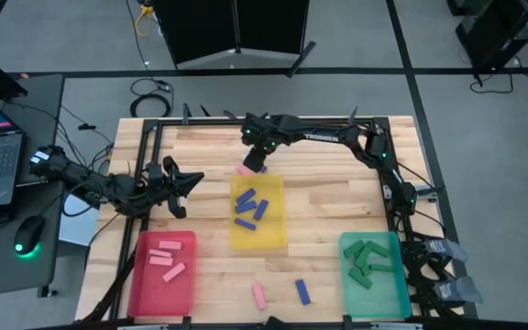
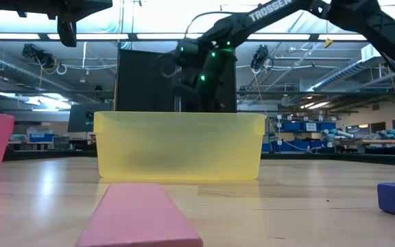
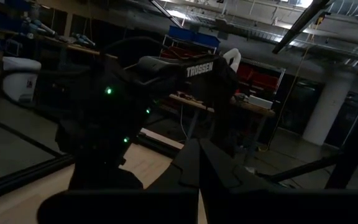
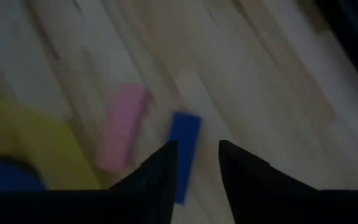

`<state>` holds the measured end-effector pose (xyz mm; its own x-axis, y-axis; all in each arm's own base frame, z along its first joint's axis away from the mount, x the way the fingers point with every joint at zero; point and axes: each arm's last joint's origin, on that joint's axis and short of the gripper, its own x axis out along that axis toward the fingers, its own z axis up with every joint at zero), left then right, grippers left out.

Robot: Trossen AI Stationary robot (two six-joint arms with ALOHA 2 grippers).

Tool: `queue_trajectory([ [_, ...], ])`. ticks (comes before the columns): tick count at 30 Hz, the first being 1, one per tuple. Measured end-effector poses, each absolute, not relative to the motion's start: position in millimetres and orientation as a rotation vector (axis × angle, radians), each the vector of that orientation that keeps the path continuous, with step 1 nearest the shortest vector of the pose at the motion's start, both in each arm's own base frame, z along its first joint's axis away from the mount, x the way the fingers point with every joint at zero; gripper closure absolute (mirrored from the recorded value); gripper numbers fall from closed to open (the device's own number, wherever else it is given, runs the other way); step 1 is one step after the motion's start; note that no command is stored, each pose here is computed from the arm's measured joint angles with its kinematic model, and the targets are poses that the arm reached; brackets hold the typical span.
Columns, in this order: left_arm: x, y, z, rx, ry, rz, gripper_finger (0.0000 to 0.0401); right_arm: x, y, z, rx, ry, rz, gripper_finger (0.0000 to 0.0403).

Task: Sort blocks
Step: Put the top blue block into the yellow bin

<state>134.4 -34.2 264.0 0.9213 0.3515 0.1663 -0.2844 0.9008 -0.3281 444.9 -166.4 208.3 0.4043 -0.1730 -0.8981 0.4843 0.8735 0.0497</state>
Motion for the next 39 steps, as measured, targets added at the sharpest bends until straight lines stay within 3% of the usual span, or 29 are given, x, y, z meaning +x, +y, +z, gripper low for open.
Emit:
queue_trajectory([
  [11, 134, -34, 264, -0.304, -0.225, 0.337, 0.0395, 447, -161, 187, 0.329, 1.165, -0.385, 0.0149],
  [18, 135, -34, 264, -0.306, -0.223, 0.337, 0.0395, 449, -156, 159, 0.334, 1.268, -0.41, 0.0113],
  [30, 134, -34, 265, -0.31, -0.229, 0.337, 0.0395, 447, -153, 158, 0.326, 1.301, -0.451, 0.0126],
  [39, 134, -34, 265, -0.312, -0.233, 0.337, 0.0395, 450, -150, 142, 0.31, 1.349, -0.436, 0.0213],
])
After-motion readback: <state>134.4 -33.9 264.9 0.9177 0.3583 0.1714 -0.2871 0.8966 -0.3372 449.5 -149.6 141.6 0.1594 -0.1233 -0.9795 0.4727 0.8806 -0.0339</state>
